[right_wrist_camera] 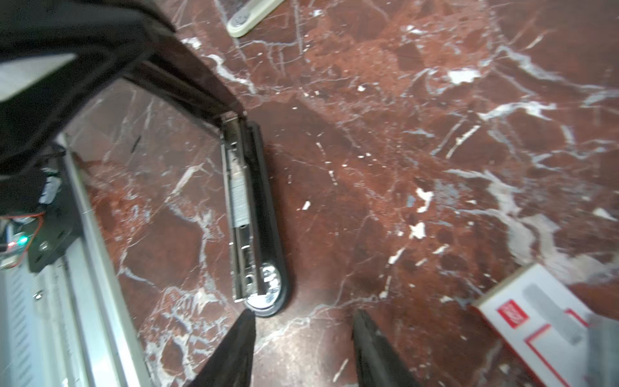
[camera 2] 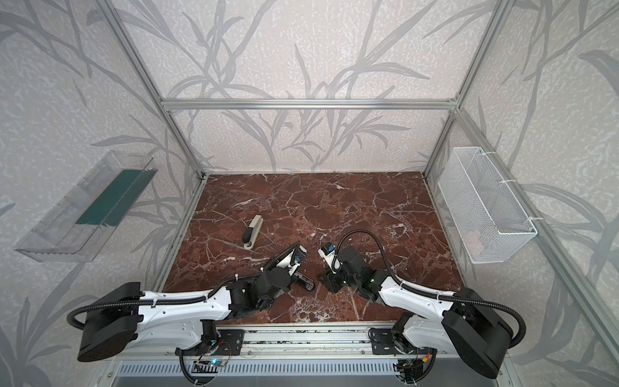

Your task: Load the staples into the stapler

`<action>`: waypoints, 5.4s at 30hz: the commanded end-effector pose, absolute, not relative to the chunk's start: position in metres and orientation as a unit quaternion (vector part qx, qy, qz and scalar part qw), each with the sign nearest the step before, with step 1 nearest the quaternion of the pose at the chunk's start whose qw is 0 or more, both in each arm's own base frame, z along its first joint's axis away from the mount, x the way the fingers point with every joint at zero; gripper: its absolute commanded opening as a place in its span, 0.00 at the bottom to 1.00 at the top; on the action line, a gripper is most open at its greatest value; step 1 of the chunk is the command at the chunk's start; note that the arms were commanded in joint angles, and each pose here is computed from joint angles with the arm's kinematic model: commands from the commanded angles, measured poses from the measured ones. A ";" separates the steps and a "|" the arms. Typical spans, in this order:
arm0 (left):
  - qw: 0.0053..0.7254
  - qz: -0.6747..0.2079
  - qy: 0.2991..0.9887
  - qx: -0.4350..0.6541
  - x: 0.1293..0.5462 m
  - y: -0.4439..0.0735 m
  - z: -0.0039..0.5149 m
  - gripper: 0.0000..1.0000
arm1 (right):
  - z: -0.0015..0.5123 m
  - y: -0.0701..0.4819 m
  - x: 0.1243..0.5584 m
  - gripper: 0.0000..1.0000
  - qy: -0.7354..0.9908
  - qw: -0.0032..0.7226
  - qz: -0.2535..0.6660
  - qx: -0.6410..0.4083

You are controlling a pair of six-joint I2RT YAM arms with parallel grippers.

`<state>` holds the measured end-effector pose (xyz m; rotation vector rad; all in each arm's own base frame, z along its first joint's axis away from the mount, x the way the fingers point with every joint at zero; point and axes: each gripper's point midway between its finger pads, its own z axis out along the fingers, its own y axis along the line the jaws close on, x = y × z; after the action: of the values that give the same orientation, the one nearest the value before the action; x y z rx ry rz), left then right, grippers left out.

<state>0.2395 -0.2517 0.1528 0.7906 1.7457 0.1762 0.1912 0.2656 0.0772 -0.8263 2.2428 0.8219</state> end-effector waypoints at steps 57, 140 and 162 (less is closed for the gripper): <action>0.573 0.002 0.771 0.276 0.230 -0.246 0.164 0.37 | 0.041 0.312 0.218 0.06 0.820 0.359 0.262 -0.361; 0.285 -0.299 0.732 0.542 0.240 -0.257 0.119 0.45 | 0.042 0.317 0.239 0.05 0.762 0.315 0.265 -0.499; 0.306 -0.244 0.731 0.559 0.234 -0.253 0.115 0.01 | 0.083 0.289 0.271 0.40 0.779 0.407 0.256 -0.402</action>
<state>0.2464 -0.2532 0.1121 1.4524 1.9460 -0.6389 0.2563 0.2910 0.0535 -1.1343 2.0398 0.6377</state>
